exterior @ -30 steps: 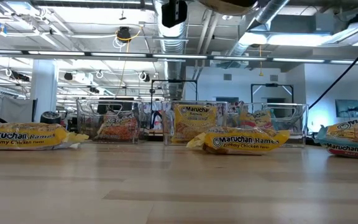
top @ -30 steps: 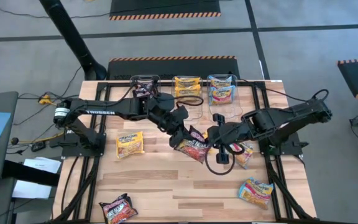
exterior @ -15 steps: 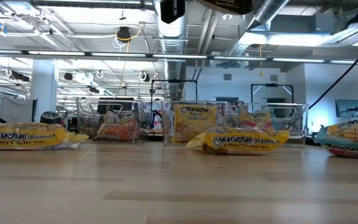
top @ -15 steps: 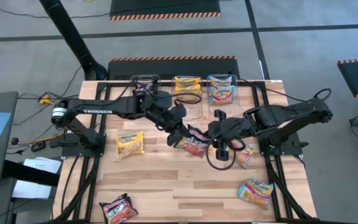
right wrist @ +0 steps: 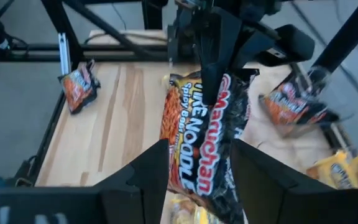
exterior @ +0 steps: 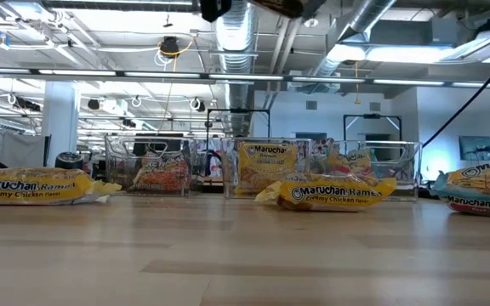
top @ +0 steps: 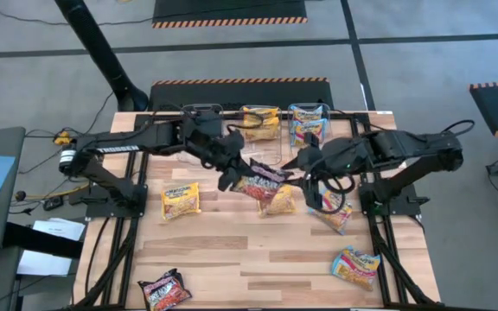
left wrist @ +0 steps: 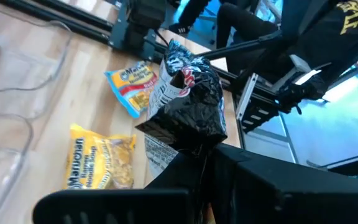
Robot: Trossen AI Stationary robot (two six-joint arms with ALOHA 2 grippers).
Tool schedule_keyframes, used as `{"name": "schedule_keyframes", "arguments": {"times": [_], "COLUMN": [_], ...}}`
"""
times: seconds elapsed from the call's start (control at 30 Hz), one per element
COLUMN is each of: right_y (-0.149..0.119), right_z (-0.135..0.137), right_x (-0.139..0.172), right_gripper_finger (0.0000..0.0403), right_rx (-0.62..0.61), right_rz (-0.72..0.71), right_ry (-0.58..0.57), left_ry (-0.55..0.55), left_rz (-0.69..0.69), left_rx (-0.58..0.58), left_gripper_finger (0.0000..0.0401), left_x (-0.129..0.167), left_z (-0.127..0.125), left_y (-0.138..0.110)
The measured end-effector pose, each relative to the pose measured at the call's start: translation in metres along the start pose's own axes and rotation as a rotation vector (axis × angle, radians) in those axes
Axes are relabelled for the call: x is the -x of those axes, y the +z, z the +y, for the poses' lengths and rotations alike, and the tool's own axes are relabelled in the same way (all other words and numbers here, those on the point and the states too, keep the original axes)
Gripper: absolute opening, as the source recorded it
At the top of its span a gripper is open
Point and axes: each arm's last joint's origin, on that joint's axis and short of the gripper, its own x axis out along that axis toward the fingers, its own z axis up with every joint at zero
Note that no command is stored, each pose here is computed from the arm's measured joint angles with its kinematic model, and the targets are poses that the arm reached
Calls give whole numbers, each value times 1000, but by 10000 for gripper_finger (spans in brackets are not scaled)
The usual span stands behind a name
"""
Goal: Sort Maruchan noodles
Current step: Put the black noodle pack into the left transparent bin
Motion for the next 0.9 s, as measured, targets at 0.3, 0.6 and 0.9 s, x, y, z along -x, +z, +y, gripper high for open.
{"name": "schedule_keyframes", "arguments": {"times": [0.3,0.6,0.9], "right_y": [15,17,17], "right_z": [-21,-46,-69], "right_x": [11,9,8], "right_gripper_finger": [192,192,191], "right_rx": [-22,-66,-113], "right_rz": [-62,-60,-57], "right_ry": [-60,-146,-227], "left_ry": [111,230,357], "left_rz": [-116,-230,-139], "left_rx": [-83,-182,-171], "left_gripper_finger": [0,0,0], "left_x": [59,117,139], "left_z": [6,12,34], "left_y": [15,23,14]}}
